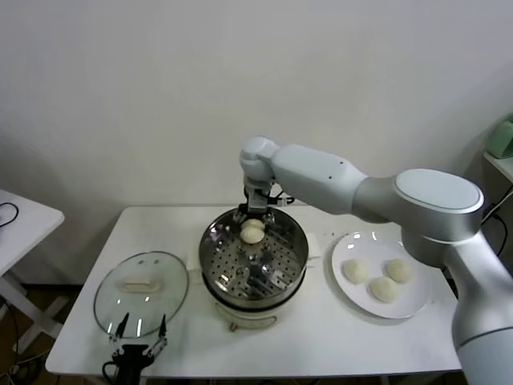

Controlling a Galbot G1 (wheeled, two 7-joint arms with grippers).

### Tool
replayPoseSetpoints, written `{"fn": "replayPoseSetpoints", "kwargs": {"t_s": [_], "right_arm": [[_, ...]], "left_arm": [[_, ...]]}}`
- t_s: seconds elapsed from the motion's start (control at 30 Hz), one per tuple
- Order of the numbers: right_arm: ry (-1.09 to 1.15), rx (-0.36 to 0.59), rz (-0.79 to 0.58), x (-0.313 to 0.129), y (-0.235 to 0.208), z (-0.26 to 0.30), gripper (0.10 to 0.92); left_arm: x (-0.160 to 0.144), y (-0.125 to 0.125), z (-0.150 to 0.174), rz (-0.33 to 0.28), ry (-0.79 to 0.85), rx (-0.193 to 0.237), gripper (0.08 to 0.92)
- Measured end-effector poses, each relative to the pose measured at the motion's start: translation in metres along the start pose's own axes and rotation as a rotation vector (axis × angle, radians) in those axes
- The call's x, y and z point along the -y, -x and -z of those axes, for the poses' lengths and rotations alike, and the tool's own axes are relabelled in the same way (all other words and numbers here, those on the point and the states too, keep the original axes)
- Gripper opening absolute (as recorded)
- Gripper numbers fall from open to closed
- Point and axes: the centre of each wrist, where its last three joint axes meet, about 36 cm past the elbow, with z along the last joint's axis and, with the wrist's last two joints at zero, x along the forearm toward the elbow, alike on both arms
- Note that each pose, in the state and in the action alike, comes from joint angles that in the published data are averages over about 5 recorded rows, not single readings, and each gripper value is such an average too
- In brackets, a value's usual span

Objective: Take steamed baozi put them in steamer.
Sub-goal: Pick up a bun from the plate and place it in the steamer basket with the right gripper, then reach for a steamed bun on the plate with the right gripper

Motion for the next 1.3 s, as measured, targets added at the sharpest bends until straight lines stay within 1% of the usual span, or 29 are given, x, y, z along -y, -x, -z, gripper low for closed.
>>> {"fn": "replayPoseSetpoints", "kwargs": {"t_s": [0.2, 0.4, 0.53, 0.73, 1.07, 1.3], "right_arm": [[0.029, 0.006, -0.024, -0.006, -0.015, -0.003, 0.822], [0.140, 0.027, -0.048, -0.029, -0.050, -0.009, 0.823], [0.279, 0.048, -0.066, -0.060, -0.075, -0.013, 0.823], [0.555, 0.055, -0.073, -0.129, -0.096, -0.013, 0.823], [1.009, 0.043, -0.055, -0.247, -0.079, 0.009, 0.823], [1.206, 0.028, -0.027, -0.305, -0.049, 0.022, 0.823]], "left_arm": [[0.001, 0.001, 0.001, -0.001, 0.001, 0.004, 0.823], [0.002, 0.000, 0.004, -0.003, 0.005, 0.007, 0.823], [0.003, 0.000, 0.004, -0.006, 0.007, 0.007, 0.823], [0.004, -0.001, 0.006, -0.011, 0.009, 0.008, 0.823], [0.006, 0.000, 0.002, -0.014, 0.010, 0.003, 0.823], [0.004, 0.000, 0.000, -0.015, 0.016, -0.002, 0.823]]}}
